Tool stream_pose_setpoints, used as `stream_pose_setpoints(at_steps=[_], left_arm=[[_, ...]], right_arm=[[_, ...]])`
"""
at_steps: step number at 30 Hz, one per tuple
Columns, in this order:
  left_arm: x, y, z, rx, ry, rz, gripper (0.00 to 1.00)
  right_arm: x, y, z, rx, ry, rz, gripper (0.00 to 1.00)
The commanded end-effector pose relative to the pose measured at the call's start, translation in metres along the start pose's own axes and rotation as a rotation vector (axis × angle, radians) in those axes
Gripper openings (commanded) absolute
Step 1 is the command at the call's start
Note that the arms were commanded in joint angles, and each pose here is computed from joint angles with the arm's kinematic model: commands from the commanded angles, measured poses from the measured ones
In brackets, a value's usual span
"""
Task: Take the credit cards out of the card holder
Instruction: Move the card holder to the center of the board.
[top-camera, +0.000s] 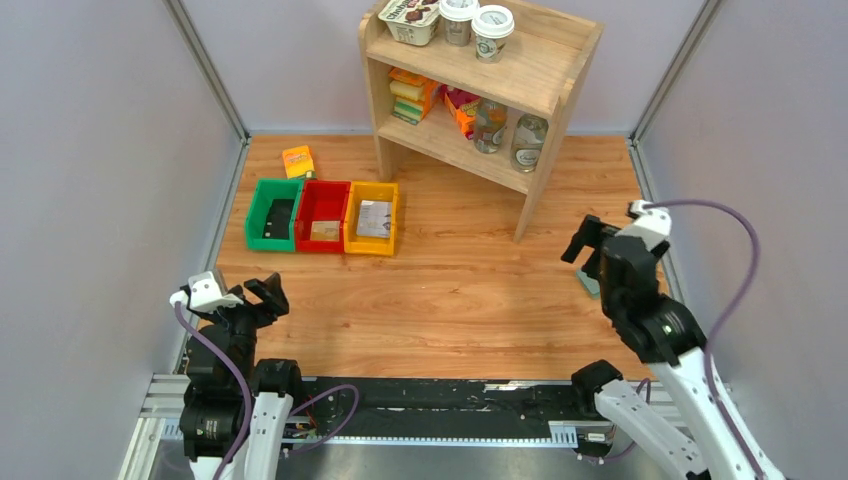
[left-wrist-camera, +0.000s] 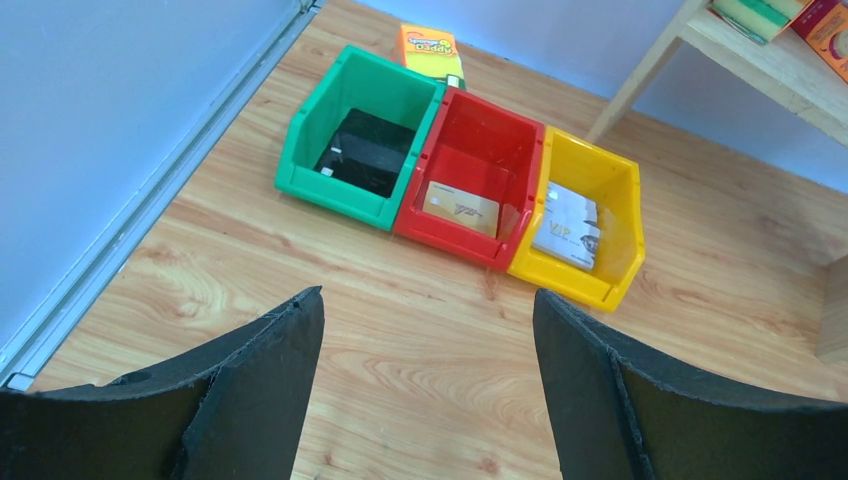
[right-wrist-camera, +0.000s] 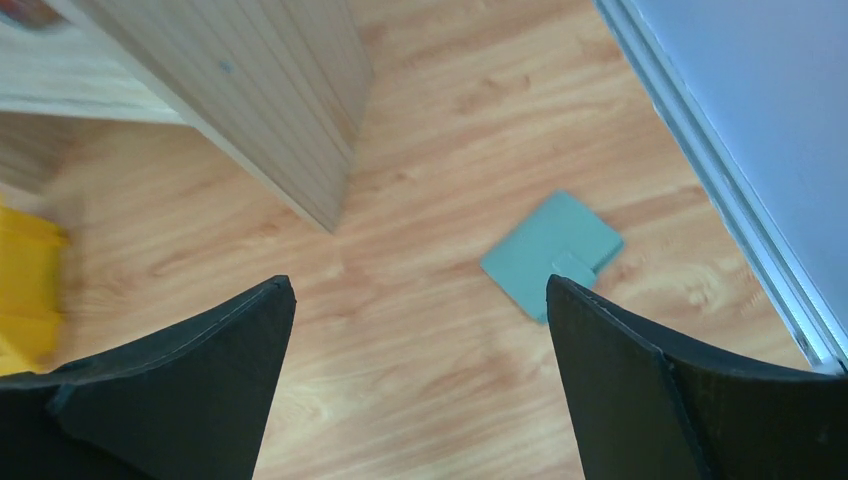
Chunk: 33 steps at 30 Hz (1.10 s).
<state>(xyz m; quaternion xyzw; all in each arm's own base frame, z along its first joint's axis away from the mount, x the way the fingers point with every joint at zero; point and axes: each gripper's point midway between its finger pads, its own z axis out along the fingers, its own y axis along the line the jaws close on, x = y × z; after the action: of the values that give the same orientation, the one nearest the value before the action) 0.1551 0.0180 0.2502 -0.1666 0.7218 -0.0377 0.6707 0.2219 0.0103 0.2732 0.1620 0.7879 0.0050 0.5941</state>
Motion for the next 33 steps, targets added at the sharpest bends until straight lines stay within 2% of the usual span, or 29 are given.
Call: stream_pose_setpoints(at_steps=[1,6,9,11,15,19,24,29,33], left_arm=[[-0.016,-0.001,-0.012,0.011,-0.071,-0.025,0.84],[-0.014,-0.001,-0.011,0.015,-0.065,-0.026,0.84],[-0.014,-0.003,-0.012,0.026,-0.063,-0.023,0.84],[-0.014,-0.004,-0.011,0.033,-0.061,-0.024,0.84],[-0.014,-0.006,-0.011,0.044,-0.060,-0.021,0.84],[-0.013,-0.006,-0.011,0.050,-0.057,-0.020,0.84],[-0.012,-0.008,-0.010,0.056,-0.057,-0.021,0.84],[-0.013,-0.008,-0.010,0.058,-0.059,-0.020,0.84],[-0.013,-0.008,-0.009,0.057,-0.056,-0.019,0.84]], right_arm=[[0.036,-0.013,0.025,0.213,0.156,-0.015,1.00],[0.087,-0.037,0.061,0.431,0.326,0.044,1.00],[0.118,-0.066,0.081,0.557,0.440,0.218,1.00],[0.133,-0.071,0.093,0.559,0.479,0.345,1.00],[0.144,-0.093,0.115,0.549,0.417,0.629,1.00],[0.159,-0.113,0.125,0.528,0.396,0.780,0.91],[0.173,-0.121,0.135,0.468,0.399,0.761,0.81],[0.188,-0.112,0.145,0.378,0.494,0.734,0.70],[0.198,-0.110,0.147,0.359,0.529,0.723,0.53]])
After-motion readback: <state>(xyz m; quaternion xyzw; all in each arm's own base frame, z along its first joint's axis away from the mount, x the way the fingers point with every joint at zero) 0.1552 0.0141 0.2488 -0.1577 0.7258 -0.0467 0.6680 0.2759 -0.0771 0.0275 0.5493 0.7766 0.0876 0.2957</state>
